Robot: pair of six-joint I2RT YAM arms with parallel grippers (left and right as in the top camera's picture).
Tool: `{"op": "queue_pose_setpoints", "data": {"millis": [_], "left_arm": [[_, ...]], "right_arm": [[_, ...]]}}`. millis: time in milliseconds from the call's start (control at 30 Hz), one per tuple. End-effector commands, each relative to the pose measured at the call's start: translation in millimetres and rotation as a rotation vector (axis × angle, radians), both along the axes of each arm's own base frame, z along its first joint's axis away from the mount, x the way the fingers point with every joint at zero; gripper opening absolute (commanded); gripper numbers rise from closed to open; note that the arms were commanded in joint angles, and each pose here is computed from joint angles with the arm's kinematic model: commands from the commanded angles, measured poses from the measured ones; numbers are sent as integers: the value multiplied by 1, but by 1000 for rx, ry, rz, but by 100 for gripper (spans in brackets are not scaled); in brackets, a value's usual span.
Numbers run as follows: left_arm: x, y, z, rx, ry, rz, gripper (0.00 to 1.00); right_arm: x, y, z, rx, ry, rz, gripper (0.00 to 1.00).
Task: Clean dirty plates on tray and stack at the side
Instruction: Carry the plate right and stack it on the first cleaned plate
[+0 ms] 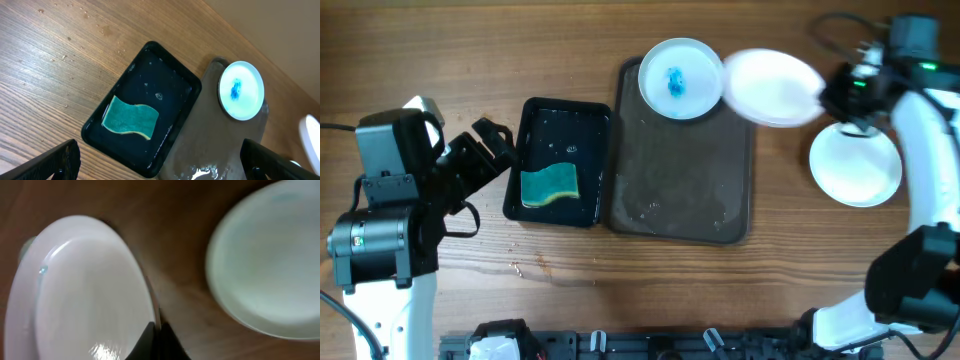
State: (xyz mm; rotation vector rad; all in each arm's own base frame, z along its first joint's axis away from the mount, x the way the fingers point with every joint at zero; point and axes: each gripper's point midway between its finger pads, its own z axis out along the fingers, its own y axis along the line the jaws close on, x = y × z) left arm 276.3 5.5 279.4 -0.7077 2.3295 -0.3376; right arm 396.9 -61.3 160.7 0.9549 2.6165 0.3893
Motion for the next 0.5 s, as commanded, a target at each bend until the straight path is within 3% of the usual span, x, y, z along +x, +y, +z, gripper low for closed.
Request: {"op": "queue_pose_setpoints", "data": {"millis": [0,67,167,367,467], "left_arm": [[2,-1,6,-14,-18,-1,100],[2,-1,6,-14,-19,-1,100],[2,-1,6,-14,-19,-1,100],[2,-1,6,-14,-18,-1,100],[2,-1,6,-14,-19,-1,100]], "right_arm": [[-43,-63,-25,-77,116,-136,4],[-72,-88,-53,-112,205,-215,4],[-87,-99,-73,-111,233,-254,4],[-100,-120,-59,-201,257,-327,4],[-110,-129,-55,-249,283,-382,11]]}}
